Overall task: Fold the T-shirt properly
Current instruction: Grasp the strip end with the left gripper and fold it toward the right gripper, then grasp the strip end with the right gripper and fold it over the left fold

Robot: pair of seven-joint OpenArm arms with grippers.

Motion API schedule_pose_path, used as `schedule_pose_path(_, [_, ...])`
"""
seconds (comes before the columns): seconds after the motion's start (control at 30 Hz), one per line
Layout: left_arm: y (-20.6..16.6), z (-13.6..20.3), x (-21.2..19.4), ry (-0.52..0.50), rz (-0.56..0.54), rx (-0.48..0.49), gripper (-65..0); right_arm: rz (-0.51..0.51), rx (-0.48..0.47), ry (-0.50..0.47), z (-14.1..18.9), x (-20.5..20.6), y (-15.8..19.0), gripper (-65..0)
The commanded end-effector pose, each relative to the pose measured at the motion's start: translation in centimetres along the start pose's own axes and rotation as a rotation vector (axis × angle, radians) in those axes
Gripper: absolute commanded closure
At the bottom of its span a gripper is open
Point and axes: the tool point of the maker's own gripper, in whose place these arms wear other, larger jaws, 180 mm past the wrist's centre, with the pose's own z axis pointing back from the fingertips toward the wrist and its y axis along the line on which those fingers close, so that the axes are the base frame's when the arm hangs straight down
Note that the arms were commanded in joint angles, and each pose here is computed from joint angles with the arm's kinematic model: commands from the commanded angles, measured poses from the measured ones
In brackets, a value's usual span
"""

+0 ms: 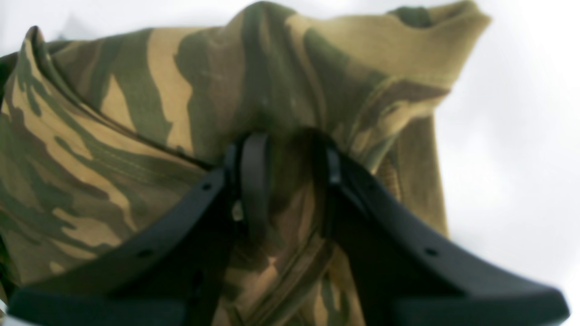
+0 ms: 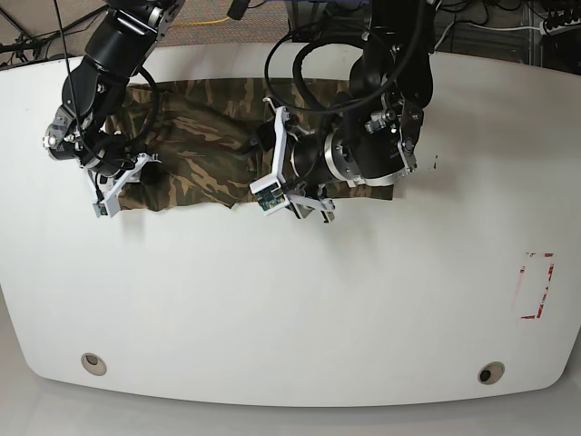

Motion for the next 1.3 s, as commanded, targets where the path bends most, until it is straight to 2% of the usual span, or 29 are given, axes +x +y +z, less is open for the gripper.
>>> schedule_pose_path(0.0, [2.7,1.2,0.0,0.003,0.008,0.094,-35.1,0.037,-0.038,-0.011,0.9,1.6,-0.5,-15.9])
schedule_pose_path(0.13, [5.9,3.4,-4.4,0.096,0.077,0.202,-35.1,0.062,-0.106,-0.082,3.9,4.1,-1.5,-17.3])
schedule_pose_path(0.2, [6.6,4.8,-7.7,0.153,0.127,0.234,-35.0,0.043,-0.11,-0.137,5.5,5.5,-1.8,-24.7])
schedule_pose_path(0.27, [7.0,5.6,-9.3,0.172,0.15,0.255,-33.9,0.024,-0.098,-0.165,6.2,6.1,-2.0,-33.0])
schedule_pose_path(0.33, [6.8,6.2,-10.8,0.172,0.174,0.263,-27.1,-0.005,-0.107,-0.2,7.8,6.7,-3.4,-43.8])
schedule_pose_path(0.4, [6.3,6.5,-11.9,0.17,0.188,0.26,-17.5,-0.037,-0.109,-0.211,8.6,6.5,-4.5,-49.0])
schedule_pose_path(0.43, [5.8,6.6,-12.5,0.161,0.195,0.257,-10.3,-0.064,-0.106,-0.212,8.9,6.1,-5.2,-49.5])
schedule_pose_path(0.5, [5.3,6.4,-13.0,0.142,0.209,0.247,-2.8,-0.117,-0.103,-0.215,9.2,5.3,-6.5,-49.5])
schedule_pose_path(0.63, [4.8,5.7,-15.5,0.186,0.264,0.214,-2.4,-0.232,-0.068,-0.164,7.9,2.6,-8.3,-49.5])
schedule_pose_path(0.77, [4.4,5.1,-17.2,0.218,0.31,0.19,-2.4,-0.268,-0.06,-0.118,7.4,0.6,-8.8,-49.5])
schedule_pose_path(0.97, [5.1,5.5,-18.0,0.226,0.338,0.211,-2.4,-0.309,-0.004,-0.078,5.3,-1.8,-6.5,-49.5])
schedule_pose_path(1.13, [5.3,5.6,-18.7,0.259,0.332,0.225,-2.4,-0.308,0.027,-0.058,4.2,-3.3,-4.0,-49.5])
schedule_pose_path(1.27, [5.3,5.6,-18.9,0.265,0.331,0.227,-2.4,-0.205,0.057,-0.063,3.5,-2.0,-0.4,-49.5])
